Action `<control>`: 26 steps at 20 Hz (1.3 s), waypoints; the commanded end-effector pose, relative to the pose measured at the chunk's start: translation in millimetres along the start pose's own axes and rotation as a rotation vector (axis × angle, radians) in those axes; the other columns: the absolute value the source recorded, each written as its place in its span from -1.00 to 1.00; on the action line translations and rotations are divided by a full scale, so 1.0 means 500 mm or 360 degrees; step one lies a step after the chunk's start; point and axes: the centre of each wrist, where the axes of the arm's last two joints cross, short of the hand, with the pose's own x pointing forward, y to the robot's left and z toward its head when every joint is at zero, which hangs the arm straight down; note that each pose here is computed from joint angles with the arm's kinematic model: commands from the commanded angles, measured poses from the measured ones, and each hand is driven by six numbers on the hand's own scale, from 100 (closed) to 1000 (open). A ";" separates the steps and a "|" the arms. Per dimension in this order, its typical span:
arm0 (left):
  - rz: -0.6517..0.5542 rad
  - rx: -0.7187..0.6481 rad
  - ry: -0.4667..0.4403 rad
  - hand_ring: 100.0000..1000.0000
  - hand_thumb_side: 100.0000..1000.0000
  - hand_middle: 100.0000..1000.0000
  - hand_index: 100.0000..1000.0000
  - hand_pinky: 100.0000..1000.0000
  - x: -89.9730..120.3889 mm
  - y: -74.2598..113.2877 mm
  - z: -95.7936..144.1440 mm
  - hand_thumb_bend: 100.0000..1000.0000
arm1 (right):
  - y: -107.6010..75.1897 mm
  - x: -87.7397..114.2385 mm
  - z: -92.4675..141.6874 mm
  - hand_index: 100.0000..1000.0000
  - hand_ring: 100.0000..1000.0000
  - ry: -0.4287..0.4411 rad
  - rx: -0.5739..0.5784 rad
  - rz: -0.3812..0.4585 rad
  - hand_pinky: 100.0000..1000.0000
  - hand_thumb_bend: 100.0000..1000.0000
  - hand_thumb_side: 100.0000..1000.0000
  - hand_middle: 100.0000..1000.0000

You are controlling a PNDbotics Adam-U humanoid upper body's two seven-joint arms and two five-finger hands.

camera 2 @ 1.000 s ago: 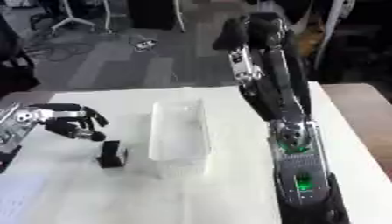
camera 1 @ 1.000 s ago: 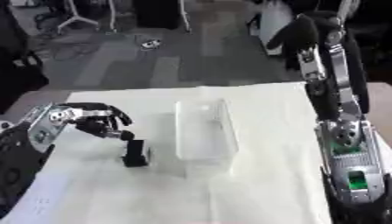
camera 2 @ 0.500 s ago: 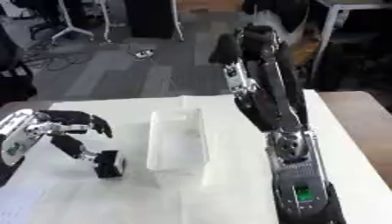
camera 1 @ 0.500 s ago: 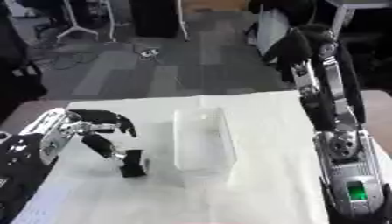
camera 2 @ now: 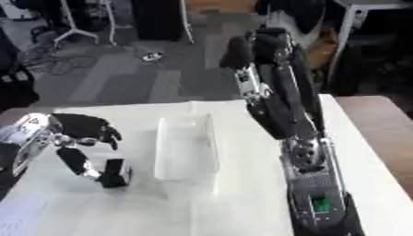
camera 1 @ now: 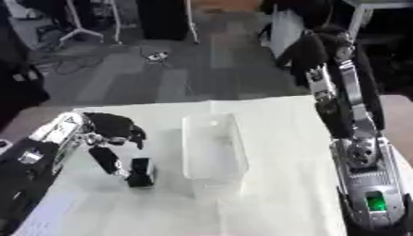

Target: Pick up objects on the table and place them in the box.

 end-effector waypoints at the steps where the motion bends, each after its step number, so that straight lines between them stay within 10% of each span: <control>1: -0.0084 -0.0002 0.0042 0.74 0.82 0.81 0.64 1.00 -0.019 0.016 0.011 -0.28 | -0.002 0.012 -0.011 -0.15 -0.75 -0.0042 -0.0010 0.0001 -1.00 -0.69 1.00 -0.58; 22: -0.0107 0.0061 0.0059 0.73 0.80 0.84 0.65 0.98 0.010 -0.041 -0.039 -0.34 | 0.002 0.023 -0.019 -0.16 -0.74 -0.0079 0.0011 -0.0017 -1.00 -0.69 1.00 -0.58; 26: -0.0106 0.0099 0.0084 0.44 0.71 0.61 0.55 0.68 0.017 -0.051 -0.048 -0.55 | 0.003 0.026 -0.020 -0.16 -0.74 -0.0088 0.0013 -0.0022 -1.00 -0.69 1.00 -0.58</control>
